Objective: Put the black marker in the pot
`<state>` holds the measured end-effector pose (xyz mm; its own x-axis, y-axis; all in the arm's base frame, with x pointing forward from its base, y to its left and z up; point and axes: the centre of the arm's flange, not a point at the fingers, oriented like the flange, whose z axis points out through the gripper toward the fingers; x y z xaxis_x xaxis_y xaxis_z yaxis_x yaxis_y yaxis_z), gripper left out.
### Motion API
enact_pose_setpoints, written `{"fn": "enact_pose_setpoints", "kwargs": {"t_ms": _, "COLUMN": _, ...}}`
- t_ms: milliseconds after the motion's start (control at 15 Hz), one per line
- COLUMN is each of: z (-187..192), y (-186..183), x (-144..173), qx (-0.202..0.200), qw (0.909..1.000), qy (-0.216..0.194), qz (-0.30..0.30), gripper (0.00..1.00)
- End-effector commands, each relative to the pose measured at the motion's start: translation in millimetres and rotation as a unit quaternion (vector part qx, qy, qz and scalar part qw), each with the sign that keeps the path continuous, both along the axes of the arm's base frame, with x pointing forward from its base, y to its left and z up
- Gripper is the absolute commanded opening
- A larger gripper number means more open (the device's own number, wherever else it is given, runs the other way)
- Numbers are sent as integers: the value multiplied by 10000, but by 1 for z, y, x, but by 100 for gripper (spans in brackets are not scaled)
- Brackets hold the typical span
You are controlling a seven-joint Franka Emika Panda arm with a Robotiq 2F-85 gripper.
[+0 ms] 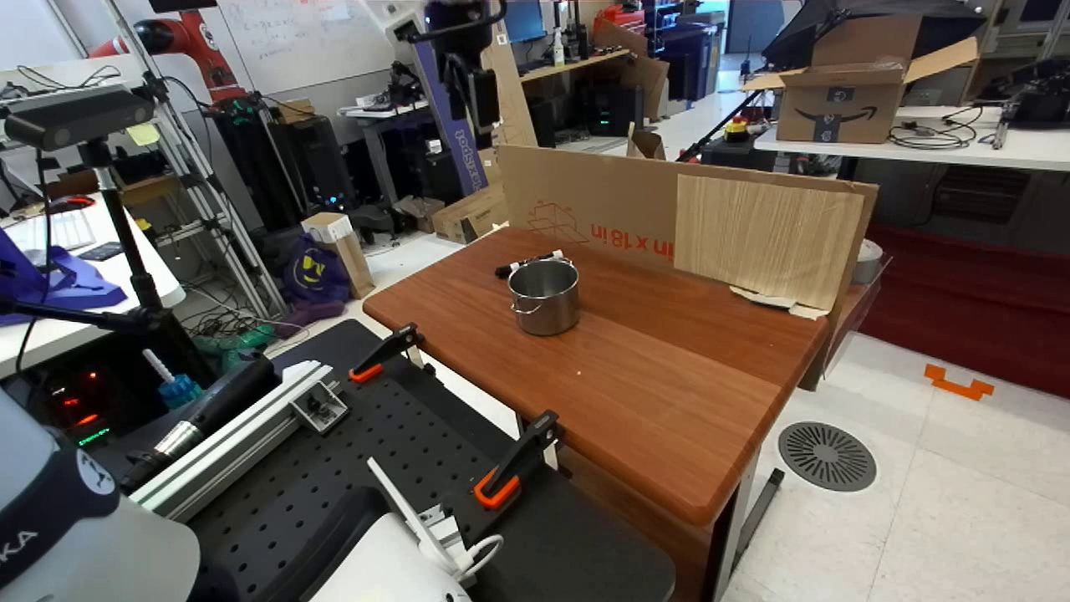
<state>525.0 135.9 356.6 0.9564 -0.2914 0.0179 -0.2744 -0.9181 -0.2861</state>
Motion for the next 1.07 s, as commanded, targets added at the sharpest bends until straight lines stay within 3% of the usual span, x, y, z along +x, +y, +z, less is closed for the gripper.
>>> {"fn": "enact_pose_setpoints", "kwargs": {"t_ms": 0, "z": -27, "y": 11, "x": 30, "qx": 25, "qw": 9996, "qy": 117, "qz": -252, "gripper": 100}}
{"fn": "enact_pose_setpoints", "kwargs": {"t_ms": 467, "z": -105, "y": 8, "x": 56, "qx": -178, "qw": 9956, "qy": 645, "qz": -663, "gripper": 100}}
{"fn": "enact_pose_setpoints", "kwargs": {"t_ms": 1000, "z": -171, "y": 14, "x": 58, "qx": -683, "qw": 9882, "qy": 1095, "qz": -827, "gripper": 100}}
